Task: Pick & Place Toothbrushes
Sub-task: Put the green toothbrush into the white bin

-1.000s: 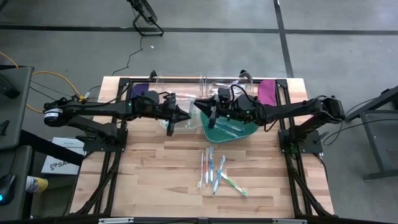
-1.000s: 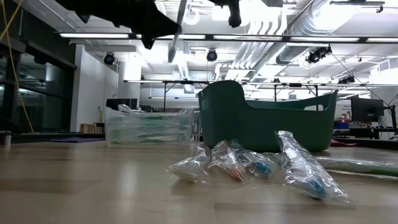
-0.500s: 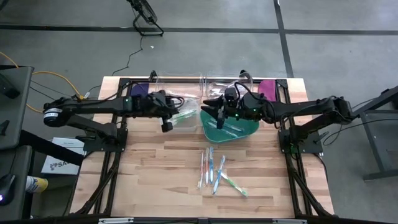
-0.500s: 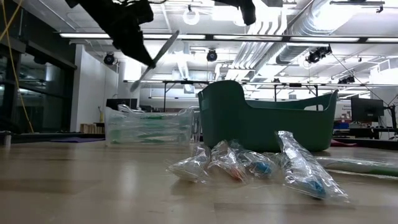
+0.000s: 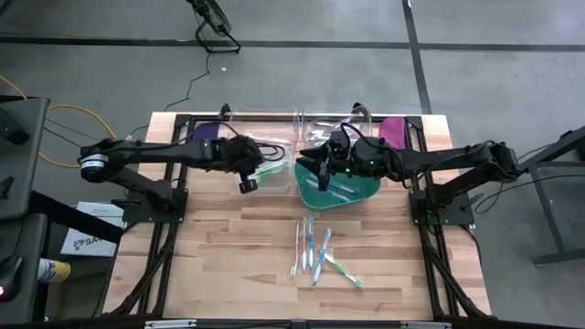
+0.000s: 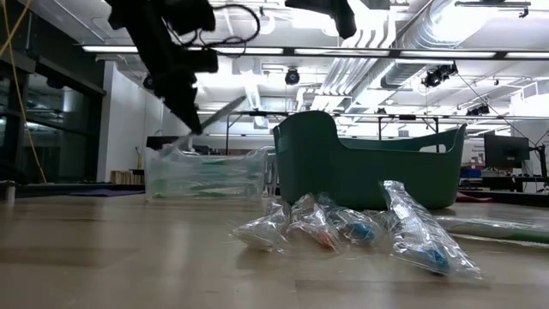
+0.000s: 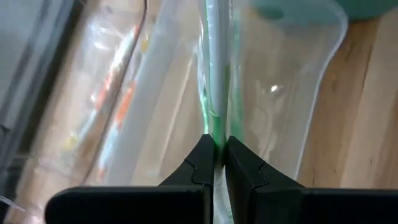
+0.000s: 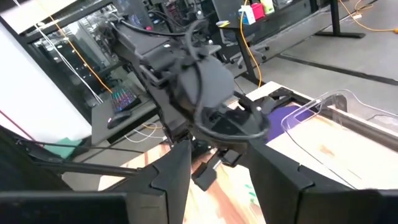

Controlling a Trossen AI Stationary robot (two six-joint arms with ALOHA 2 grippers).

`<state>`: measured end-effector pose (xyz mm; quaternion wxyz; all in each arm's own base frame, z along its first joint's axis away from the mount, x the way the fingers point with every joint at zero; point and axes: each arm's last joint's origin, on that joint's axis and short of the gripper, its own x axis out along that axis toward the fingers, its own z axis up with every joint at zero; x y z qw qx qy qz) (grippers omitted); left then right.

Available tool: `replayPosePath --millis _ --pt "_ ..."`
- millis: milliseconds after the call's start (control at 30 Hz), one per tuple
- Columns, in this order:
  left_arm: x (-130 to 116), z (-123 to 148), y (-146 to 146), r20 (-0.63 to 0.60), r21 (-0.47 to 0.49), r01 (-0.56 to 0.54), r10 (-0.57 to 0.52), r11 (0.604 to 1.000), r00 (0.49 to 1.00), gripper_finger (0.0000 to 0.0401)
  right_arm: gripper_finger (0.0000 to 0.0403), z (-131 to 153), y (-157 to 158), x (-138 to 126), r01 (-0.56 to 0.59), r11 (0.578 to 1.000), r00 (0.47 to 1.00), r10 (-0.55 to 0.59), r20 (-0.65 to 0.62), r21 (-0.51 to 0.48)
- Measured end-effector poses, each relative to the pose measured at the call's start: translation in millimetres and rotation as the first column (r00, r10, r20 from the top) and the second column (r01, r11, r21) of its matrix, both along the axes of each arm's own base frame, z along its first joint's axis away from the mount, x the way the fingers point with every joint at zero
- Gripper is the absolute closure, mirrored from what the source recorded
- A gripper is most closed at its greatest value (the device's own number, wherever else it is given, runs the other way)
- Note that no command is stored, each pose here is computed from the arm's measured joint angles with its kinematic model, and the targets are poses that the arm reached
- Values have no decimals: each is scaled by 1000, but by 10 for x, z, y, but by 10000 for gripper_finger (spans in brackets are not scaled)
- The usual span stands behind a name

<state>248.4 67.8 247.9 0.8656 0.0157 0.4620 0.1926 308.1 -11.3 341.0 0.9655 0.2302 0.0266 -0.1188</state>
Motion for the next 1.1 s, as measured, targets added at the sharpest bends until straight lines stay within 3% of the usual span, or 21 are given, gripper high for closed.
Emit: replayPosePath --millis 367,767,900,1100 --pt "60 -249 271 -59 -143 -5 -4 990 998 391 253 -30 0 -4 1 1000 1000 -1 -31 0" --pt "58 -288 317 -56 -199 32 -44 979 997 389 256 -49 -2 -7 9 1000 999 -9 -52 0" --pt "56 -288 323 -64 -182 20 -32 983 997 360 256 -51 -2 -8 9 1000 999 -9 -54 0" --pt "57 -290 317 -61 -190 27 -39 981 997 281 257 -56 -2 -8 9 1000 998 -9 -59 0"
